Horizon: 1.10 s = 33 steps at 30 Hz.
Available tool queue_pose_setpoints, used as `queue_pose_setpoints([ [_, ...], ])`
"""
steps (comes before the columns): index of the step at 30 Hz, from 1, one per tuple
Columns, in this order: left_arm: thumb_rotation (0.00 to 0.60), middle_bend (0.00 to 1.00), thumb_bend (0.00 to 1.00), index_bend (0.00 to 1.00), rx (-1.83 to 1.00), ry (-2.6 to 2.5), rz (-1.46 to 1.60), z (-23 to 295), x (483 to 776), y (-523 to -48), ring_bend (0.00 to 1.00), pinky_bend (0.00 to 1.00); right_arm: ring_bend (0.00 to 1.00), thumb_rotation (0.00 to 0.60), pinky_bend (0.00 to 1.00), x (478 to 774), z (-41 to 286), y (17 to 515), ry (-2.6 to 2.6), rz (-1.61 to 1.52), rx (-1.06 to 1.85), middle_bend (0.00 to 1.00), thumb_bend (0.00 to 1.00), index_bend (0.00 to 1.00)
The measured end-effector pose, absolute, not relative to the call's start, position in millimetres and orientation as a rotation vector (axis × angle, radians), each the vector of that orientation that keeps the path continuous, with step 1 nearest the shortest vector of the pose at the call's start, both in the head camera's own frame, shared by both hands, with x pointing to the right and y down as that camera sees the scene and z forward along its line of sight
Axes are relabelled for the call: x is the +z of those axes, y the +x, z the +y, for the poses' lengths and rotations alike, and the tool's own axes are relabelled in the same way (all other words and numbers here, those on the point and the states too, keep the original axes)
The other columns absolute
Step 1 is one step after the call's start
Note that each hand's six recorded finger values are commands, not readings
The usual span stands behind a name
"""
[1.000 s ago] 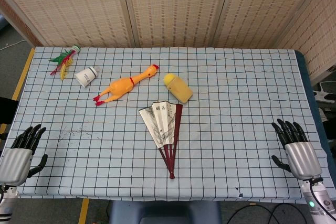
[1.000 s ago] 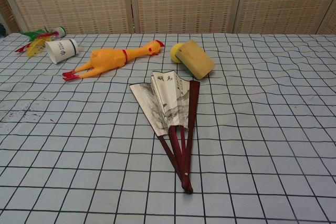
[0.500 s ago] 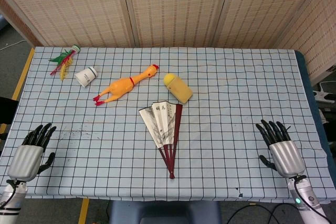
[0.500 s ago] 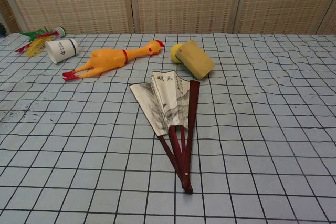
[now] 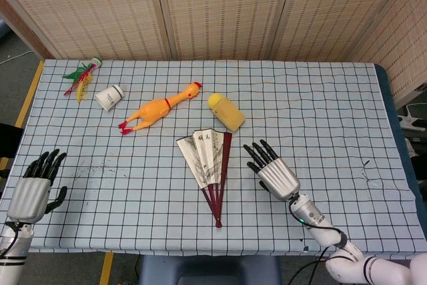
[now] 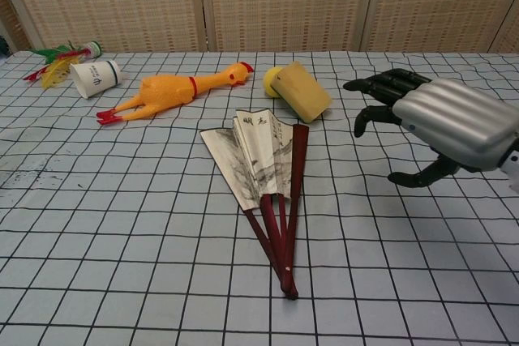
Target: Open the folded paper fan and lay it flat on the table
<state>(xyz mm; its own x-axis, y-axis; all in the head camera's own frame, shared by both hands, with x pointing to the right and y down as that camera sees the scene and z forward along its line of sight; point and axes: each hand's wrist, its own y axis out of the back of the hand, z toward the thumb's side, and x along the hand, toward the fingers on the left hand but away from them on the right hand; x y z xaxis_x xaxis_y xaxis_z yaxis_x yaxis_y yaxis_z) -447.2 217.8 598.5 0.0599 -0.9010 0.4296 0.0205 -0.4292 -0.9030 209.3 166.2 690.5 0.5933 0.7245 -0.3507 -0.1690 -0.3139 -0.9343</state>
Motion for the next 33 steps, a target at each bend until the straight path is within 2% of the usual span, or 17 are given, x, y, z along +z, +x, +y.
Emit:
queue_pose_setpoints([
  [12, 0.600, 0.00, 0.42, 0.00, -1.576, -1.528, 0.884, 213, 613, -457, 0.00, 0.15, 0.00, 0.600, 0.00, 750, 147, 141, -1.654, -0.358, 0.922, 0.00, 0.14, 0.36],
  [19, 0.600, 0.00, 0.42, 0.00, -1.605, -1.519, 0.891, 212, 615, -462, 0.00, 0.15, 0.00, 0.600, 0.00, 766, 150, 124, -1.716, -0.363, 0.924, 0.00, 0.16, 0.40],
  [23, 0.600, 0.00, 0.42, 0.00, -1.612, -1.514, 0.894, 211, 615, -464, 0.00, 0.15, 0.00, 0.600, 0.00, 770, 150, 119, -1.725, -0.369, 0.913, 0.01, 0.29, 0.48],
  [29, 0.600, 0.00, 0.42, 0.00, -1.623, -1.510, 0.886, 211, 617, -464, 0.00, 0.15, 0.00, 0.600, 0.00, 768, 148, 115, -1.728, -0.394, 0.887, 0.10, 0.55, 0.61],
  [33, 0.600, 0.00, 0.42, 0.00, -1.621, -1.514, 0.887, 211, 618, -464, 0.00, 0.15, 0.00, 0.600, 0.00, 759, 146, 112, -1.741, -0.441, 0.837, 0.12, 0.60, 0.67],
])
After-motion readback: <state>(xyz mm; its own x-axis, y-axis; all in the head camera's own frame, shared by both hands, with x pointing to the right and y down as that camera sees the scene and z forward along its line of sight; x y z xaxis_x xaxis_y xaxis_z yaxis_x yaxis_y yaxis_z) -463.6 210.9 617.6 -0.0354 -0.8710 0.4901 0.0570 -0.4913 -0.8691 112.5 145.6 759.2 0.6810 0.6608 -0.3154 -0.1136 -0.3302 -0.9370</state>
